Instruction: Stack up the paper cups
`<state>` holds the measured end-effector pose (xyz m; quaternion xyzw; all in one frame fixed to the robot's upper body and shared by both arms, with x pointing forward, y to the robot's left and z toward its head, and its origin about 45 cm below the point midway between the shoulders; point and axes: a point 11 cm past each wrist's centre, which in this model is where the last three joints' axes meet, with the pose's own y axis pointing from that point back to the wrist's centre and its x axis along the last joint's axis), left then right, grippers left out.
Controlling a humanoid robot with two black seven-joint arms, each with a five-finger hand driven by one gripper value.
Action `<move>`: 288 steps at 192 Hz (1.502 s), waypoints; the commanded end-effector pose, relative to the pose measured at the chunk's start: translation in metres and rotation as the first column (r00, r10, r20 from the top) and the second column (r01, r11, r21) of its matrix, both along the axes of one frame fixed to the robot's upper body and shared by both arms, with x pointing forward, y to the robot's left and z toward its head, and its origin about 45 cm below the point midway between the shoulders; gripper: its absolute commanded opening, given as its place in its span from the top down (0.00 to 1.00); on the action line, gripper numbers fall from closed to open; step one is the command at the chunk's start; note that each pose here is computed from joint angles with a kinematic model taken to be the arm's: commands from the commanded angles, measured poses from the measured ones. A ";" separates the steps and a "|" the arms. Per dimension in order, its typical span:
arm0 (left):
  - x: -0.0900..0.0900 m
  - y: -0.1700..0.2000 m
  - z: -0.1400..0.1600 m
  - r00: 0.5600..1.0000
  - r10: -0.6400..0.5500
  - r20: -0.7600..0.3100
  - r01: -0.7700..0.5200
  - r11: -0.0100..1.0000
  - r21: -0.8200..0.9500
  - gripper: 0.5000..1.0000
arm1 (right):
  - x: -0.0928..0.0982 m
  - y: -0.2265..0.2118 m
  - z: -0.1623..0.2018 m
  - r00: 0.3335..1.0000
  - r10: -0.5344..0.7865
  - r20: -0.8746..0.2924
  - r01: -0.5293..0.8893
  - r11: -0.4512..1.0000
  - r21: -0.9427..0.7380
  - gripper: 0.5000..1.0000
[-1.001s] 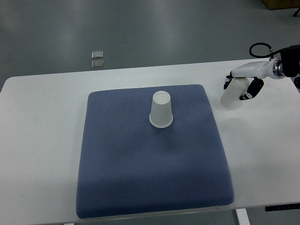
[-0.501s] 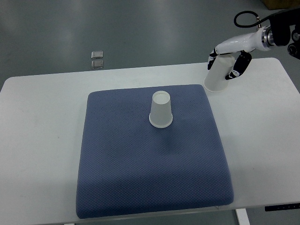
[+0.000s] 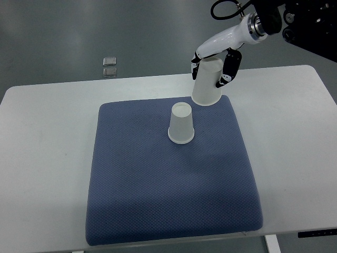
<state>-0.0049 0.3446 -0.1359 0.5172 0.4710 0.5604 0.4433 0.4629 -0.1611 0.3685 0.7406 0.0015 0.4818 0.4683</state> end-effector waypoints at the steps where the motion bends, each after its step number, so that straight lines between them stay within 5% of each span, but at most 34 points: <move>1: 0.000 0.000 0.000 1.000 0.000 0.000 0.000 1.000 -0.001 0.00 | -0.003 0.011 -0.004 1.000 0.023 -0.018 -0.023 1.000 -0.006 0.65; 122: 0.000 0.000 0.000 1.000 0.000 0.000 0.000 1.000 -0.001 0.00 | -0.015 0.066 -0.011 0.992 0.122 -0.037 -0.122 0.992 0.009 0.65; 288: 0.000 0.000 0.000 1.000 0.000 0.000 0.000 1.000 -0.001 0.00 | -0.001 0.049 -0.032 0.998 0.051 -0.035 -0.051 0.999 0.013 0.65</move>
